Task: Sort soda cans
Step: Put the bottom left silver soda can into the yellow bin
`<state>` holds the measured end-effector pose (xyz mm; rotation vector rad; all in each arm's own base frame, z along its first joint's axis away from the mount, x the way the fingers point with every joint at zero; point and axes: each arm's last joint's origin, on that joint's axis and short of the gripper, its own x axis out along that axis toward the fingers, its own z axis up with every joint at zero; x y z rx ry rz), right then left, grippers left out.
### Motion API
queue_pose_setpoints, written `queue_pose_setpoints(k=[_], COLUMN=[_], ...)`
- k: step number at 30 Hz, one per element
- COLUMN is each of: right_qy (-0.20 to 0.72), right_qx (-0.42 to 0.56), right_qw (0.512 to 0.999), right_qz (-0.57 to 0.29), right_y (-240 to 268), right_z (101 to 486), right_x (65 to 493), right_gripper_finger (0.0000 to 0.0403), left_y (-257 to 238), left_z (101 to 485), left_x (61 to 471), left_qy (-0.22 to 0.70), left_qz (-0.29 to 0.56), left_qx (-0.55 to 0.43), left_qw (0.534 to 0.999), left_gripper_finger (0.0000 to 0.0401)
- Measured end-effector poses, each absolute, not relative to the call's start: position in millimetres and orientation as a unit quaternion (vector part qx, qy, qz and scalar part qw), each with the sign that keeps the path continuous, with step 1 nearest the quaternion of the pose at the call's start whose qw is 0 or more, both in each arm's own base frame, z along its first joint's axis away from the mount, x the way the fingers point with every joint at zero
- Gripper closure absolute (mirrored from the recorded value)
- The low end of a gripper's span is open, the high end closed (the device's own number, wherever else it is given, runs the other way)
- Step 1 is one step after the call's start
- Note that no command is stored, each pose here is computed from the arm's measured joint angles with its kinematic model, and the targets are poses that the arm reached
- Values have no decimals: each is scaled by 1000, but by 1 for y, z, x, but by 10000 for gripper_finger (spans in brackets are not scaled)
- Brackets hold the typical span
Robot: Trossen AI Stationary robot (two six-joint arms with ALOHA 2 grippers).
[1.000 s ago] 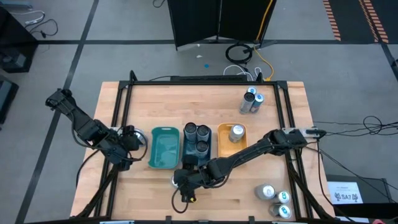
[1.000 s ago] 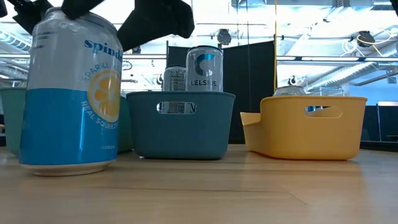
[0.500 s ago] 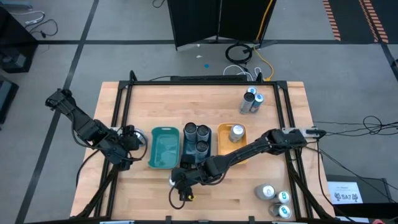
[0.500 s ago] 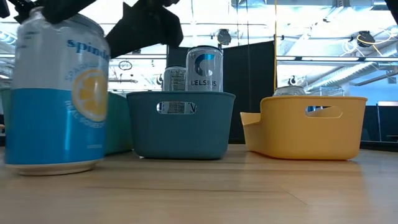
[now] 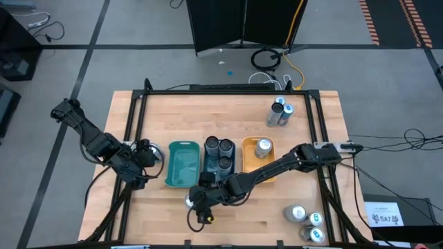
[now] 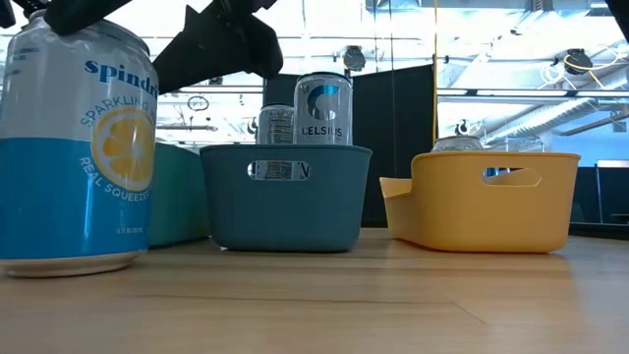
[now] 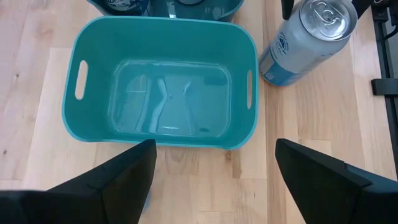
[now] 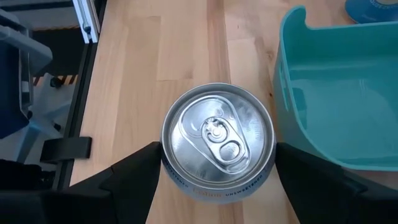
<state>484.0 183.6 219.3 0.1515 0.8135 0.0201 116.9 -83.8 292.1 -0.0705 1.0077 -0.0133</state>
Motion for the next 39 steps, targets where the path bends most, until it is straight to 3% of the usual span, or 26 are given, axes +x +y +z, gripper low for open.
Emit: queue_pose_setpoints(k=[10, 23, 39], right_qy=[395, 397, 372], right_qx=[77, 98, 60], right_qw=[915, 912, 926], right_qz=[8, -2, 22], right_y=[184, 183, 183], right_z=[220, 219, 218], right_x=[484, 484, 491], right_gripper_finger=[96, 25, 23], left_y=[-84, -84, -84], left_z=[292, 292, 293], left_x=[117, 117, 117], left_qy=[483, 483, 480], left_qz=[-6, -6, -7], left_qx=[-34, -34, -37], left_qw=[875, 875, 877], left_gripper_finger=[63, 63, 63])
